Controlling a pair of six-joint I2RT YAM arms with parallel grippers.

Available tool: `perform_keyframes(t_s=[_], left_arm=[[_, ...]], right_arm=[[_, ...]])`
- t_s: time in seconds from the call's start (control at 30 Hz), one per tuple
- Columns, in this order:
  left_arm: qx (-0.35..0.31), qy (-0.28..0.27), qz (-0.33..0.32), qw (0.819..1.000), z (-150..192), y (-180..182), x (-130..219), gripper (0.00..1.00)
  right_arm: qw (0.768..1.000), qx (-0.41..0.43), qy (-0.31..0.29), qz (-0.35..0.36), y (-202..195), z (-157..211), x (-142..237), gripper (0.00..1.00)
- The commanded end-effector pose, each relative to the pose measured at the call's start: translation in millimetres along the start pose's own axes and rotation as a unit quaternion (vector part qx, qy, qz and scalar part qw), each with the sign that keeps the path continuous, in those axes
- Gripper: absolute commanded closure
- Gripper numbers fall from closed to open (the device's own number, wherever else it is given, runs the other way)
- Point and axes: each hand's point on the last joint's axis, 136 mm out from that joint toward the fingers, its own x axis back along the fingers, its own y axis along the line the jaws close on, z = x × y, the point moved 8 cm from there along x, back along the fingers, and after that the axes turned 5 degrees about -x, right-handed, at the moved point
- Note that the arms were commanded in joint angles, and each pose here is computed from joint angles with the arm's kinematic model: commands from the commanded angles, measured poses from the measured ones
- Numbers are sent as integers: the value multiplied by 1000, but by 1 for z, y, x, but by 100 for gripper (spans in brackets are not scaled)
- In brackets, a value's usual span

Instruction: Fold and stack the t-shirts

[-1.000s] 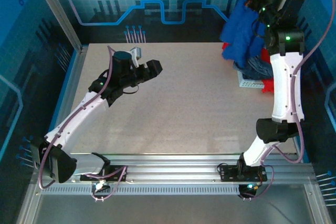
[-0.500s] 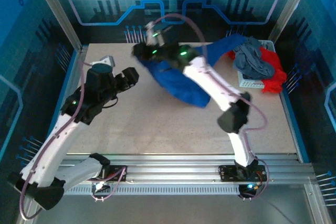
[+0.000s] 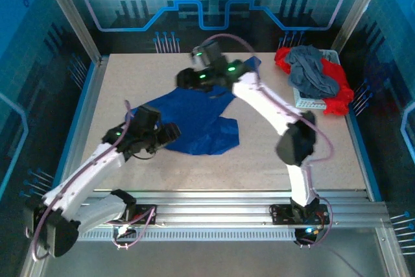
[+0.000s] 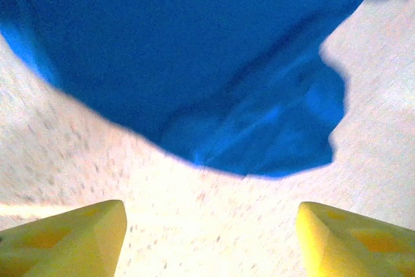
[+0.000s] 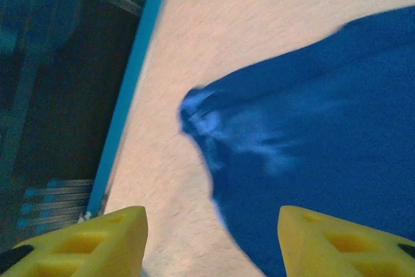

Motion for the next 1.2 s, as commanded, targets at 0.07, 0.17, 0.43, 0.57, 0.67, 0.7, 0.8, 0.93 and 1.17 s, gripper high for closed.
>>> perform_keyframes(t_s=[0.07, 0.17, 0.43, 0.57, 0.67, 0.7, 0.8, 0.93, 1.17], left_arm=[[47, 102, 67, 991, 26, -52, -55, 30], [44, 148, 14, 988, 43, -71, -85, 30], [89, 146, -120, 978, 56, -53, -142, 31], [93, 99, -128, 982, 40, -46, -151, 39], [76, 53, -110, 990, 27, -47, -152, 52], [72, 43, -102, 991, 23, -48, -153, 57], [70, 37, -85, 993, 17, -49, -156, 85], [58, 29, -88, 994, 15, -47, -143, 100], [12, 55, -23, 998, 22, -54, -87, 100]], right_arm=[[990, -59, -76, 103, -88, -10, 70, 46], [982, -93, -87, 138, -129, 0, 95, 46], [976, -114, -86, 162, -162, 30, 123, 46], [977, -115, -83, 159, -165, 40, 125, 47], [978, -116, -79, 153, -165, 44, 125, 47], [979, -116, -77, 150, -165, 45, 124, 47], [979, -115, -75, 147, -165, 45, 123, 47], [979, -113, -77, 150, -166, 45, 123, 47], [978, -110, -70, 161, -170, 46, 118, 48]])
